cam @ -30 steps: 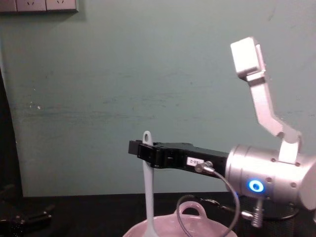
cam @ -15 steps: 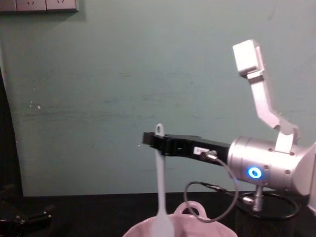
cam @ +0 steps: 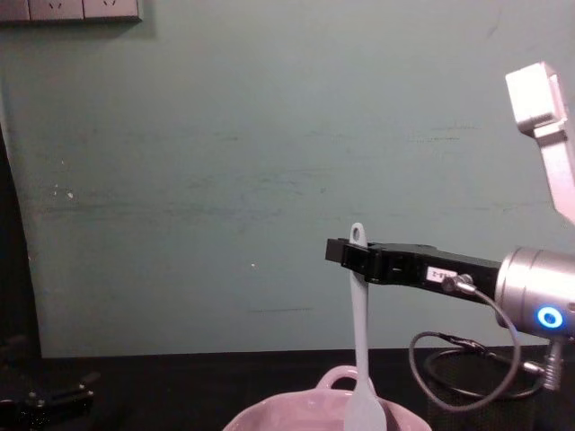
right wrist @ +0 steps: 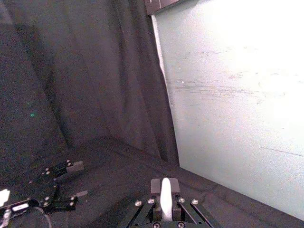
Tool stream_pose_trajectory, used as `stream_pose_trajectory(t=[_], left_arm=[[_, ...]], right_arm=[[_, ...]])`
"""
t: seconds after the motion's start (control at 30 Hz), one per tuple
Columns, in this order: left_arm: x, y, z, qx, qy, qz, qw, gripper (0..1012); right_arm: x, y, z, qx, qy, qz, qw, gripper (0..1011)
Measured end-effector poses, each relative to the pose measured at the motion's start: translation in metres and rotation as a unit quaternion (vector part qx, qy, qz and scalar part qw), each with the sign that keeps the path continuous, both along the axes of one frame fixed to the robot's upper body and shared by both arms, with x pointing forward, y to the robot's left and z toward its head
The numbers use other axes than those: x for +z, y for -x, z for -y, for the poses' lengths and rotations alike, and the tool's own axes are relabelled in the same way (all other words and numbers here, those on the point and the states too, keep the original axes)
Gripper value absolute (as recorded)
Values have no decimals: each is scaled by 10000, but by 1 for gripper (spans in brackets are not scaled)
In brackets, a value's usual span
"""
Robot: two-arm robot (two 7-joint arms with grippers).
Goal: Use the one hand to pick up the spoon and stir the clear water in the bowl.
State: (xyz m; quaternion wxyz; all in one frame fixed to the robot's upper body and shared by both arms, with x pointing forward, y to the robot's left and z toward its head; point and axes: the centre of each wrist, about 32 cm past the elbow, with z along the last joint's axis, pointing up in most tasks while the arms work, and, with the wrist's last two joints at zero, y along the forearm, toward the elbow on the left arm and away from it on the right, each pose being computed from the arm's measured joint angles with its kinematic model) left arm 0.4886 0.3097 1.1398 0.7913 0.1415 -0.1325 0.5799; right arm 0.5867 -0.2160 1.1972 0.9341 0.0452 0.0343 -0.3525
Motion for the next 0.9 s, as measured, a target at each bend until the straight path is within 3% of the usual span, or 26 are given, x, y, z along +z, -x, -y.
stream_pose_trajectory(t=[0.27, 0.47, 0.7, 0.9], left_arm=[[0, 0, 0, 0, 0, 0, 10000, 1011], [0, 0, 0, 0, 0, 0, 10000, 1011], [0, 0, 0, 0, 0, 0, 10000, 1011], [0, 0, 0, 0, 0, 0, 10000, 1011]], right_arm=[[14, 178, 1, 137, 16, 63, 9999, 112], [0, 223, -74, 256, 9, 52, 9997, 111], [-18, 218, -264, 522, 2, 14, 9986, 111], [-13, 118, -494, 766, 11, 26, 9971, 112]])
